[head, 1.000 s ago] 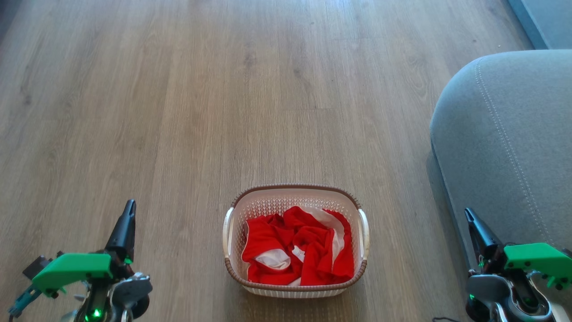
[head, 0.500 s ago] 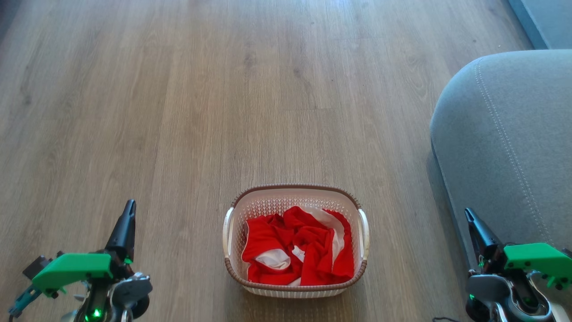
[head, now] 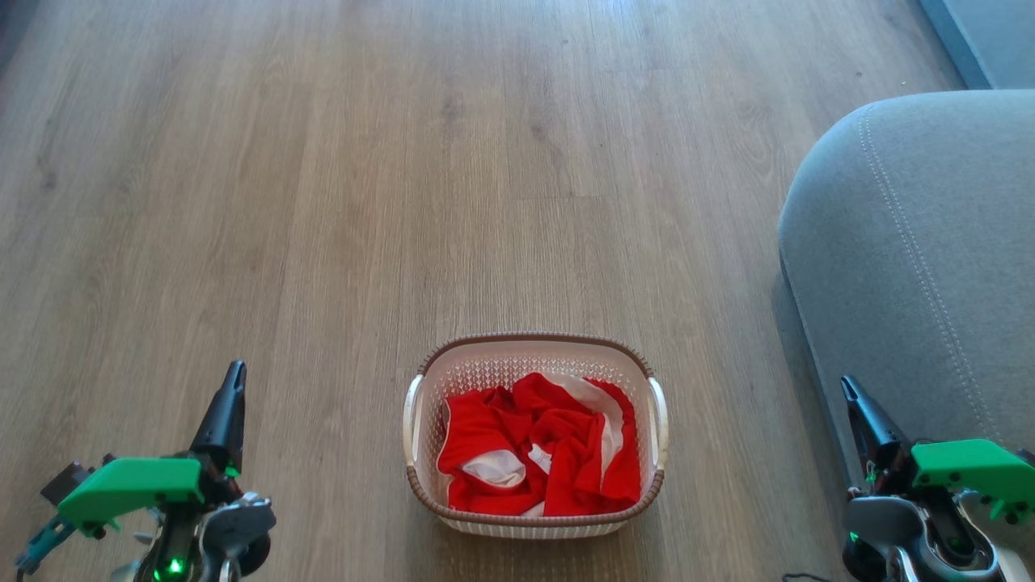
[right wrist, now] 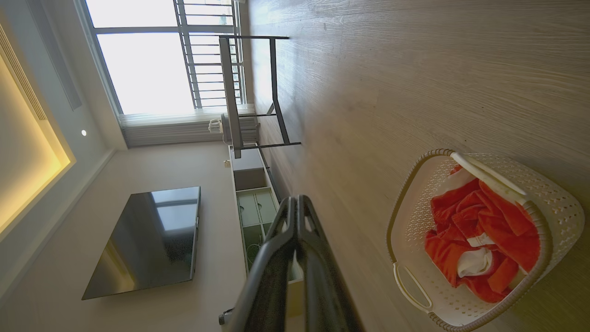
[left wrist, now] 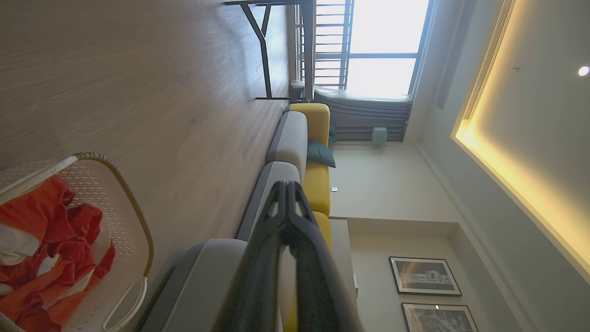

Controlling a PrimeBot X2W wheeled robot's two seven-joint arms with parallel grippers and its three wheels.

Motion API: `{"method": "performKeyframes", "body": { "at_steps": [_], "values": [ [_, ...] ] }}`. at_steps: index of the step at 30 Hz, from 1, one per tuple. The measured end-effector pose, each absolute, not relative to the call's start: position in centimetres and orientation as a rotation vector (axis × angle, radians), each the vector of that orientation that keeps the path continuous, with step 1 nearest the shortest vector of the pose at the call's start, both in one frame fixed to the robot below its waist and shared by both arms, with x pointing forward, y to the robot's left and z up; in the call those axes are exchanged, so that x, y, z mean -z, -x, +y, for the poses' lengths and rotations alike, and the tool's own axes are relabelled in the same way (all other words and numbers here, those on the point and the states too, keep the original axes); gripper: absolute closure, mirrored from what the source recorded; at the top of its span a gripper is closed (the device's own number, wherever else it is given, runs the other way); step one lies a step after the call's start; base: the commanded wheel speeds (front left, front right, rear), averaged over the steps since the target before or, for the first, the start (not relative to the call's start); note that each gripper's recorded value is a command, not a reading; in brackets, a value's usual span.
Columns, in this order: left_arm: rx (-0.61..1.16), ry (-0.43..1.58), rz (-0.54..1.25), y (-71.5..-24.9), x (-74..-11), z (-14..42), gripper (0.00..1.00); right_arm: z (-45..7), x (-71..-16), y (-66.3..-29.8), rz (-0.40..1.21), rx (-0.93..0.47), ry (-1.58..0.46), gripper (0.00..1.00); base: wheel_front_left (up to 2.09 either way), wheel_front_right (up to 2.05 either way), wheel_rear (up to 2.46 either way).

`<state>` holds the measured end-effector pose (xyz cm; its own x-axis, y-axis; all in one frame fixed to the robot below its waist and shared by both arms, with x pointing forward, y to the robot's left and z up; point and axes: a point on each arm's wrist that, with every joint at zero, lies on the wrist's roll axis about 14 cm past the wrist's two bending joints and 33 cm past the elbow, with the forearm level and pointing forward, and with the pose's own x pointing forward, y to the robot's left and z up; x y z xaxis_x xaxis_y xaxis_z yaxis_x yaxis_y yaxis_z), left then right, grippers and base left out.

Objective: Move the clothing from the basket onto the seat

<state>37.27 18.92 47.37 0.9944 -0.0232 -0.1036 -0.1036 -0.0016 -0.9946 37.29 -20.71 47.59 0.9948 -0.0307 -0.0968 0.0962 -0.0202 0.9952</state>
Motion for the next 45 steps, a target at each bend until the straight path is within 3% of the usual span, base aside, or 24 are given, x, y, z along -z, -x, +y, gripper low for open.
{"method": "performKeyframes", "body": {
  "at_steps": [29, 30, 37, 45],
  "values": [
    [-0.063, 1.572, 0.100, -37.3, -47.4, 18.9, 1.00, -20.7, -47.6, -37.3, 0.051, 0.101, -1.588, 1.00, 0.00, 0.00, 0.00],
    [-0.071, 1.573, 0.107, -37.2, -47.1, 18.9, 0.00, -20.7, -47.3, -37.2, 0.058, 0.107, -1.589, 0.00, 0.00, 0.00, 0.00],
    [-0.225, 1.575, 0.246, -33.5, -41.2, 19.0, 0.00, -20.3, -42.5, -34.6, 0.174, 0.229, -1.601, 0.00, 0.00, 0.00, 0.00],
    [-0.211, 1.570, 0.223, -34.5, -42.0, 18.9, 0.00, -20.0, -42.9, -35.2, 0.172, 0.213, -1.593, 0.00, 0.00, 0.00, 0.00]
  ]
}}
